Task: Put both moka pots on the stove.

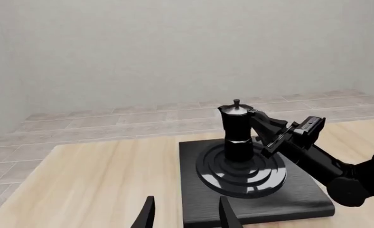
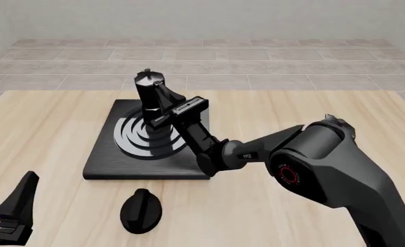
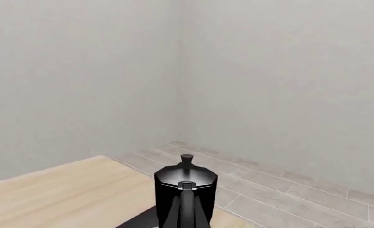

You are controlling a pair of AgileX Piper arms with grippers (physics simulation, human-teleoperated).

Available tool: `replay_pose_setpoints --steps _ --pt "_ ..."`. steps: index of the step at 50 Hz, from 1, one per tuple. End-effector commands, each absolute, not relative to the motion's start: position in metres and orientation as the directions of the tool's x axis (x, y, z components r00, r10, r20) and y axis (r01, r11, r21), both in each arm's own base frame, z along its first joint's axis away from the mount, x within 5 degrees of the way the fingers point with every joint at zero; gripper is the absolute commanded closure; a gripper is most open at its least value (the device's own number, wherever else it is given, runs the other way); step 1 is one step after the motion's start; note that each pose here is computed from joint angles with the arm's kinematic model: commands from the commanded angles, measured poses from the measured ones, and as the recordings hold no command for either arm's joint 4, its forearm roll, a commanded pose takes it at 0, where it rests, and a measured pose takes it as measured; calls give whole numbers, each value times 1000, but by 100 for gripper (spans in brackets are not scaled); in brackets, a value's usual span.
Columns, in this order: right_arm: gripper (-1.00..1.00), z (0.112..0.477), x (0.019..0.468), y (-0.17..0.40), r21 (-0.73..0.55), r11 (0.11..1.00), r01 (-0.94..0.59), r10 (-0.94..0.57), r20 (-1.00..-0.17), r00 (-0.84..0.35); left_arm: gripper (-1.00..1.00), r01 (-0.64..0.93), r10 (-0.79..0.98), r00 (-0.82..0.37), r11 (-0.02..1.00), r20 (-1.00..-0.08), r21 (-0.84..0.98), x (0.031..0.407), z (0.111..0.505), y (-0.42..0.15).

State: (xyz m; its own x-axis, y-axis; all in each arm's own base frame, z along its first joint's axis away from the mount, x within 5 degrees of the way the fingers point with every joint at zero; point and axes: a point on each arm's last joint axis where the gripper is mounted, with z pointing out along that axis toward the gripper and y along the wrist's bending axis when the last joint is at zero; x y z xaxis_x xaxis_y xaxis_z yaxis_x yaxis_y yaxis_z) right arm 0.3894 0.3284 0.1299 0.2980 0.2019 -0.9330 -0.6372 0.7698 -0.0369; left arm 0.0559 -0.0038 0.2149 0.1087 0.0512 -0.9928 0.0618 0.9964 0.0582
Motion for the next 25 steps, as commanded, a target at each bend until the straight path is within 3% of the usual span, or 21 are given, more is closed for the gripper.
replay_pose_setpoints --steps 1,8,9,25 --pt "100 113 390 325 -44 777 -628 169 -946 275 -100 60 49 108 997 -993 55 56 215 -4" --pt "100 105 393 321 -47 783 -620 156 -950 269 -100 58 47 107 997 -993 54 56 215 -4" --pt "-100 104 394 319 -47 786 -617 152 -952 267 -100 58 49 107 997 -993 55 56 215 -4" --pt "-100 101 398 313 -45 794 -607 147 -954 263 -100 56 46 105 997 -993 52 56 215 -3"
